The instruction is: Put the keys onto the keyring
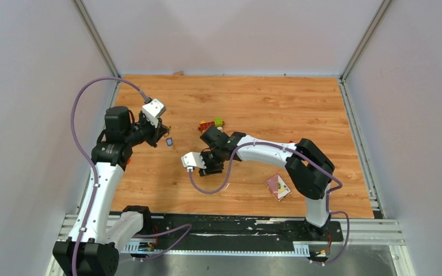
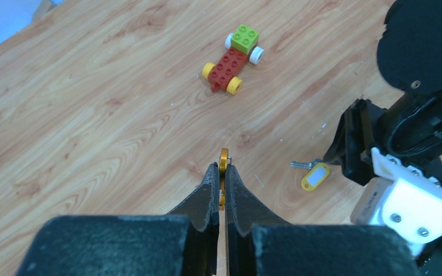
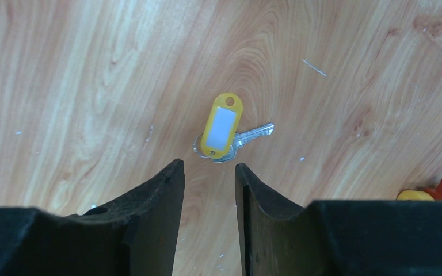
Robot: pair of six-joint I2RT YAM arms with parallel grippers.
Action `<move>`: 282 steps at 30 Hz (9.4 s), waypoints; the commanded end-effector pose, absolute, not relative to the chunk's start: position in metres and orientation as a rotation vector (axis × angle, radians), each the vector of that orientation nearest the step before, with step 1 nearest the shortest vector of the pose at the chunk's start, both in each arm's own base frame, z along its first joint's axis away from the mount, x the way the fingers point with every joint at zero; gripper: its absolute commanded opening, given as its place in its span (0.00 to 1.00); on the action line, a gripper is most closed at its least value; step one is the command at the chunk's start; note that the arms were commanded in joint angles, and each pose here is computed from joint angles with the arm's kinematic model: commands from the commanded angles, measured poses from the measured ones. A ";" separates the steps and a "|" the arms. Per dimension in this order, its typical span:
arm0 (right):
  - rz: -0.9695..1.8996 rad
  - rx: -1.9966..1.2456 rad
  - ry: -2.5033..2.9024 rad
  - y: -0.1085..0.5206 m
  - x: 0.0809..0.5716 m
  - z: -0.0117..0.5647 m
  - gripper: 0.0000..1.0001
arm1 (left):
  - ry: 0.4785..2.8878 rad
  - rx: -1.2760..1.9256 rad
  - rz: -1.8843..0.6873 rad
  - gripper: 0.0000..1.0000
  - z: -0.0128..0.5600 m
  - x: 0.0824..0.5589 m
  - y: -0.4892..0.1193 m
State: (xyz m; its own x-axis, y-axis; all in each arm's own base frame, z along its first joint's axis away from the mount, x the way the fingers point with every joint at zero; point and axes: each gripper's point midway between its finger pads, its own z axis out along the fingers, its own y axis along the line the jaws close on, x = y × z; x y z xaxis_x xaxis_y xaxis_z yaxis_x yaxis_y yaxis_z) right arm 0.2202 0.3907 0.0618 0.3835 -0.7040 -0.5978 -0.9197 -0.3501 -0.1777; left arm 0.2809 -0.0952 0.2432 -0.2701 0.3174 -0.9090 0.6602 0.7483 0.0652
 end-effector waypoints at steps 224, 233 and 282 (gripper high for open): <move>0.184 -1.572 1.011 0.288 0.203 0.296 0.00 | 1.676 1.141 -1.327 0.00 0.294 0.191 -0.291; 0.174 -1.602 1.001 0.291 0.201 0.289 0.00 | 1.652 1.142 -1.346 0.00 0.298 0.188 -0.292; 0.149 -1.603 0.999 0.299 0.200 0.289 0.00 | 1.683 1.113 -1.346 0.00 0.290 0.193 -0.296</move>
